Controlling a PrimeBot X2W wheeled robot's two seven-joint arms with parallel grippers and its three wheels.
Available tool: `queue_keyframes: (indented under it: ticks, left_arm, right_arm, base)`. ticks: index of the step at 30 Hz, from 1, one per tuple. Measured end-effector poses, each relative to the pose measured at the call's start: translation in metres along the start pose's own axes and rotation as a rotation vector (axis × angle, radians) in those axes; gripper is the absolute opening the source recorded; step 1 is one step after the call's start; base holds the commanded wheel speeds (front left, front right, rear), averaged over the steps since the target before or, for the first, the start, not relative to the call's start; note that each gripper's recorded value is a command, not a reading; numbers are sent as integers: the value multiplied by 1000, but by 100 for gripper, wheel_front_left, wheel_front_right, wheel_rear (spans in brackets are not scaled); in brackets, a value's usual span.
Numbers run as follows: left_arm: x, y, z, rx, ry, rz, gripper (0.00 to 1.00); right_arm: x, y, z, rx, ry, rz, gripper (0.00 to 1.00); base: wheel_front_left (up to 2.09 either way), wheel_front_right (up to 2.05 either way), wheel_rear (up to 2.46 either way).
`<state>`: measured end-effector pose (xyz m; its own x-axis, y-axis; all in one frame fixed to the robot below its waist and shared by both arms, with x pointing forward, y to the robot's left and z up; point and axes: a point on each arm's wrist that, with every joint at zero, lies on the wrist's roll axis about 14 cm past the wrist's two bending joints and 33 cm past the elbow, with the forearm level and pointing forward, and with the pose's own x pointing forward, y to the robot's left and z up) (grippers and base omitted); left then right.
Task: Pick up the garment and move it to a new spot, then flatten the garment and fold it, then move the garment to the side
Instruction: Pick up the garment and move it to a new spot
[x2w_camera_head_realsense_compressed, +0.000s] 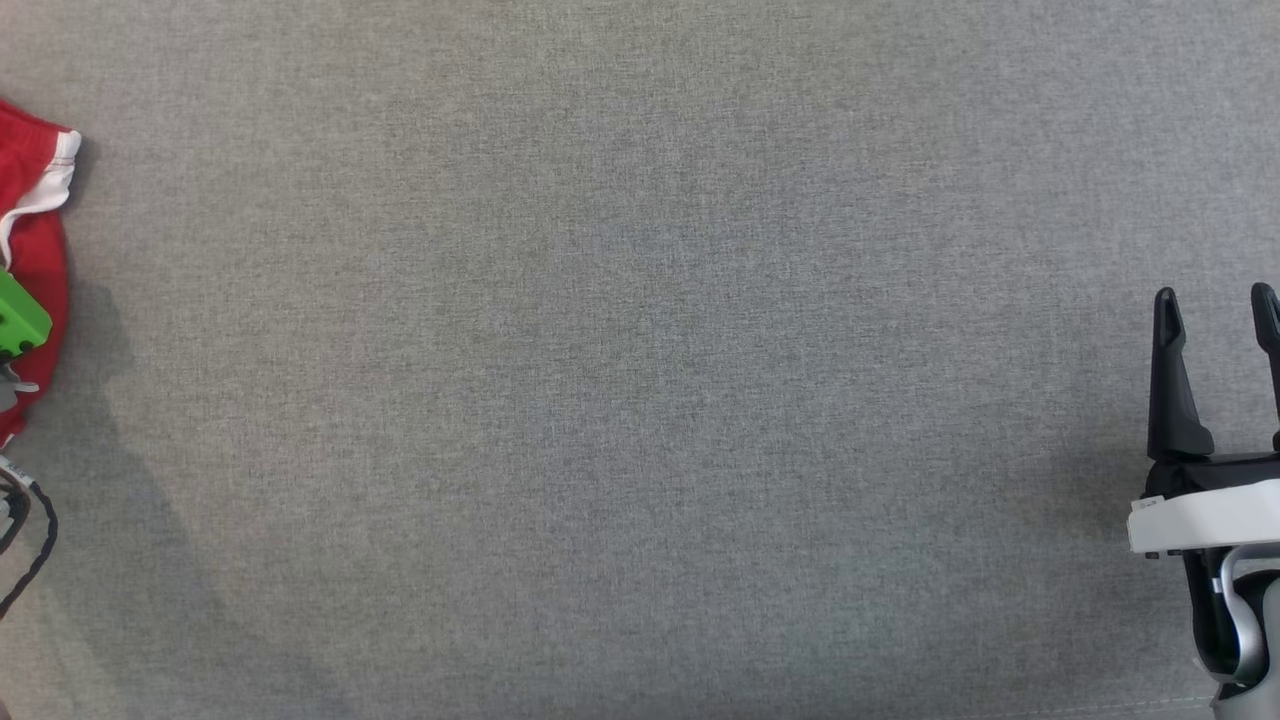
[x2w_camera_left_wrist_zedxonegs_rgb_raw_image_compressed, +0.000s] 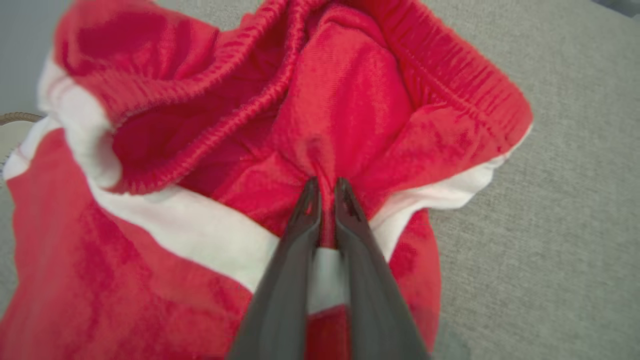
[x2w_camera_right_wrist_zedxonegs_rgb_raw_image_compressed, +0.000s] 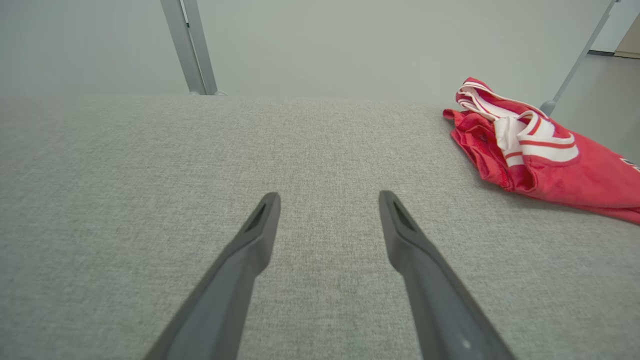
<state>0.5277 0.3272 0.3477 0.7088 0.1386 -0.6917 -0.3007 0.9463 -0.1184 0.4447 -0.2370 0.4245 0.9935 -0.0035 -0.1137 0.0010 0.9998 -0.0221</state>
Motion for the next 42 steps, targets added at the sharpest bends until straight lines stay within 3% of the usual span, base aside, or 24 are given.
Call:
queue_keyframes:
  ticks: [10, 19, 25, 30, 36, 42]
  left_arm:
    - [-17, -2, 58, 71, -267, -7, 0]
    - [-76, -51, 162, 153, -626, -131, 0]
    - [-139, -122, 222, 255, -836, -301, 0]
    - [-181, -199, 240, 324, -931, -482, 0]
    - [-221, -299, 221, 359, -953, -732, 0]
    - [-252, -385, 165, 365, -889, -971, 0]
  right_arm:
    - [-2, 8, 5, 24, -14, 11, 100]
    - [-12, 24, 17, 78, -45, 30, 100]
    - [-23, 29, 29, 117, -77, 24, 100]
    - [-39, 20, 34, 147, -88, -21, 100]
    - [-62, -3, 44, 160, -118, -103, 100]
    - [-84, -24, 51, 164, -141, -176, 100]
  base:
    - [0, 0, 0]
    - [0, 0, 0]
    - [0, 0, 0]
    - [0, 0, 0]
    - [0, 0, 0]
    - [0, 0, 0]
